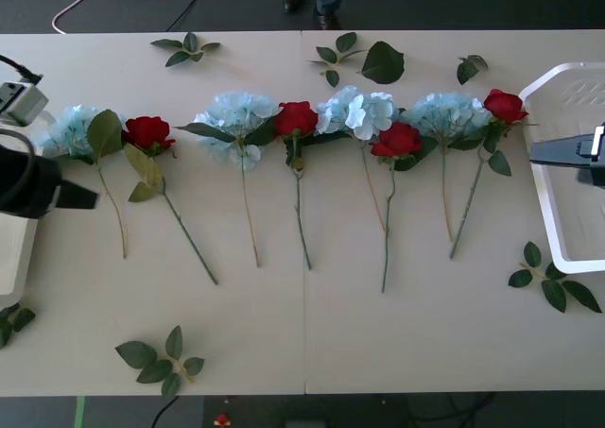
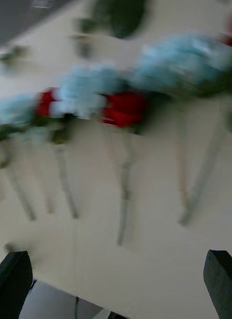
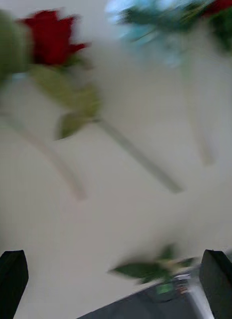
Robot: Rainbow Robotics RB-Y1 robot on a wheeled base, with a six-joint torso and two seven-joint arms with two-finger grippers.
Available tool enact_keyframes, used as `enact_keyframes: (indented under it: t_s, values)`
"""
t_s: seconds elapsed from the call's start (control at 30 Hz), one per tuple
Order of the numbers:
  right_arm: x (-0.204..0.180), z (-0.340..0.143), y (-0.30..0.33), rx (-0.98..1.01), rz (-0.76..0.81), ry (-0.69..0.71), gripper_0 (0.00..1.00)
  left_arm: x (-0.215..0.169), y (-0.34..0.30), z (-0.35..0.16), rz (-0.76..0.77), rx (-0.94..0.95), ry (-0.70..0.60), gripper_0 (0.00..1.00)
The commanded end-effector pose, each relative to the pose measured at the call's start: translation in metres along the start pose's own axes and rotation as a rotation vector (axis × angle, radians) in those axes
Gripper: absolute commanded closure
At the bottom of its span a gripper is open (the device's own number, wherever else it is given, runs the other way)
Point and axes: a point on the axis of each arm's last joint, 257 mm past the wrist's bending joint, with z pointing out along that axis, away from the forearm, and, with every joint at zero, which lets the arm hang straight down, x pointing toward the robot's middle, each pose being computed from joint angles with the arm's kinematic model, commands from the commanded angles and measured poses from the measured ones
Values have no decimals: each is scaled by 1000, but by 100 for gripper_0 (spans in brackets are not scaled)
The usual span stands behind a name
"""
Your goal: Place the red flowers into the right box and the blue flowers into the left box. If a person shows an open palm, hand one flower to the person first, then continue sorting.
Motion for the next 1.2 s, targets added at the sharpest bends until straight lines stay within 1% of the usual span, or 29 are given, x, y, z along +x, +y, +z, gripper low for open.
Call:
enact_keyframes:
  t_s: [0.03,0.13,0.2,0.37,0.5,0.57,0.7,0.9,1.2]
  values:
    - [-18,9,-10,60,140,-12,0,-19,32,-3,-5,-155,-49,0]
    - [-26,23,-25,101,242,-11,0,-19,53,14,-34,-247,-64,0]
    - [-33,38,-36,133,280,-17,0,-22,64,28,-70,-294,-78,0]
    - [-50,70,-63,223,280,-31,0,-29,75,54,-175,-358,-109,0]
    - [-68,96,-80,300,263,-36,0,-32,72,75,-357,-336,-126,0]
    - [-73,111,-86,323,264,-40,0,-36,72,80,-405,-331,-136,0]
    - [-79,138,-98,359,255,-60,0,-37,77,88,-425,-338,-136,0]
    - [-88,173,-111,389,253,-96,0,-40,93,106,-459,-326,-169,0]
    - [-91,207,-119,409,224,-116,0,-52,103,131,-466,-326,-204,0]
